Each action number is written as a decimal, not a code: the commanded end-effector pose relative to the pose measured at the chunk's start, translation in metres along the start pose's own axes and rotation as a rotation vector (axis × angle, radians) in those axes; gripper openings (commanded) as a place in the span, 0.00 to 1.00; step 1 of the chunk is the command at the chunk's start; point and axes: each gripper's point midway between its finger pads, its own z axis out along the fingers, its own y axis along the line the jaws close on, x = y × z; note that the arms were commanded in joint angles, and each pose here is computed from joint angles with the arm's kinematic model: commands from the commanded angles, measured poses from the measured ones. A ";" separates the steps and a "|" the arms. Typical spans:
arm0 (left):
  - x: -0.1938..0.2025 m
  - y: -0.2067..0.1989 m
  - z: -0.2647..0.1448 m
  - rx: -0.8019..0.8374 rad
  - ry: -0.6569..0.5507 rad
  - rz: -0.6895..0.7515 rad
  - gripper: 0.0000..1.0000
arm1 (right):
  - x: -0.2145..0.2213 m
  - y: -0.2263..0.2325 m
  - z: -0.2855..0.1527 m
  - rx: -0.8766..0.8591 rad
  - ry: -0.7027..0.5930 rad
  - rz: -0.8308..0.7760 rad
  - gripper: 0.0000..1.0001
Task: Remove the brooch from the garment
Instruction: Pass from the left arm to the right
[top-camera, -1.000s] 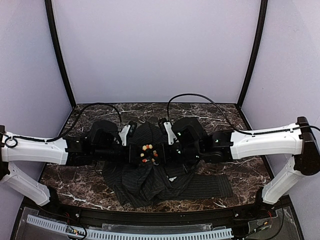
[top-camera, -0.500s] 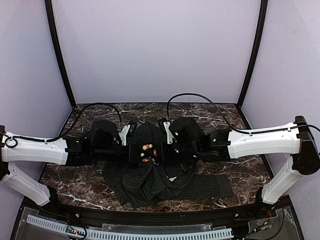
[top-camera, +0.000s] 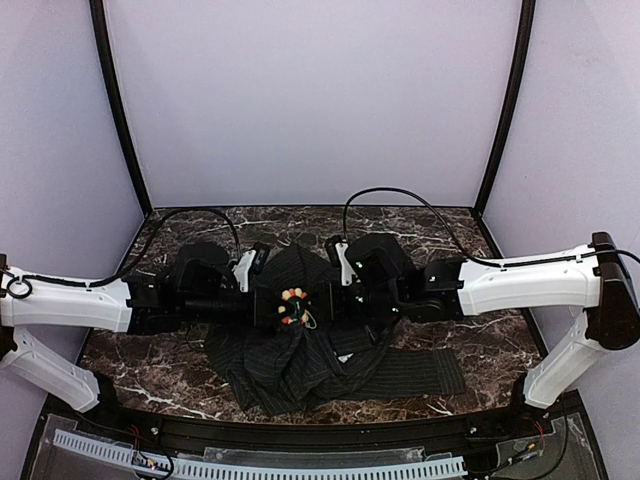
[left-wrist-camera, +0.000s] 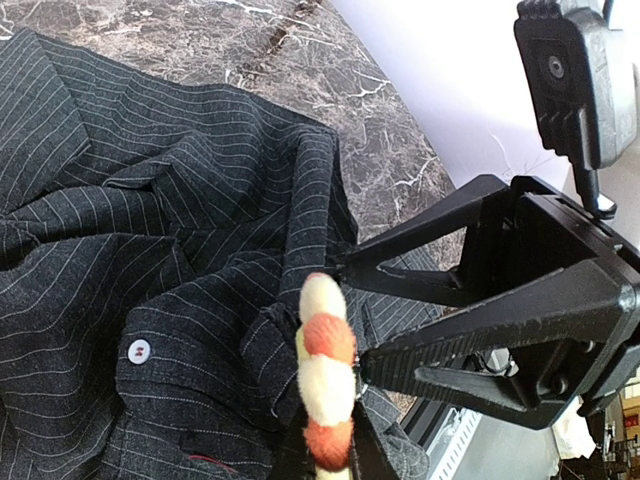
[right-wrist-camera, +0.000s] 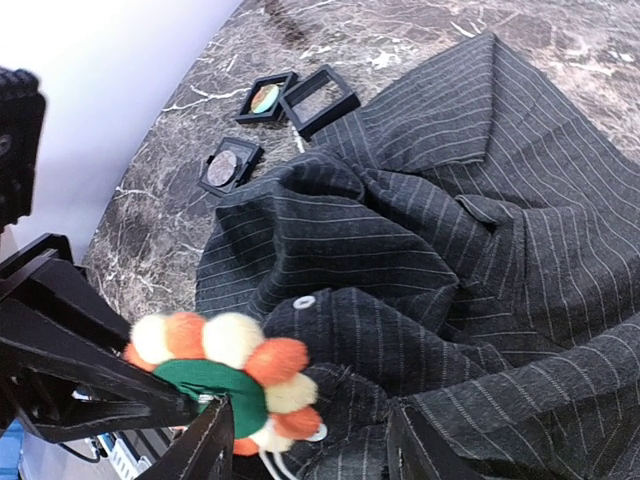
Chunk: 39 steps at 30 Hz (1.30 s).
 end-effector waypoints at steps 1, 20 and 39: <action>-0.010 -0.009 -0.008 0.045 -0.043 0.003 0.01 | -0.002 -0.013 -0.005 -0.002 -0.008 0.038 0.52; -0.013 -0.036 -0.023 0.226 -0.084 0.052 0.01 | -0.006 0.026 -0.069 -0.506 -0.117 0.001 0.75; -0.007 -0.084 -0.038 0.501 -0.046 0.139 0.01 | 0.009 0.064 -0.079 -0.819 -0.075 -0.025 0.70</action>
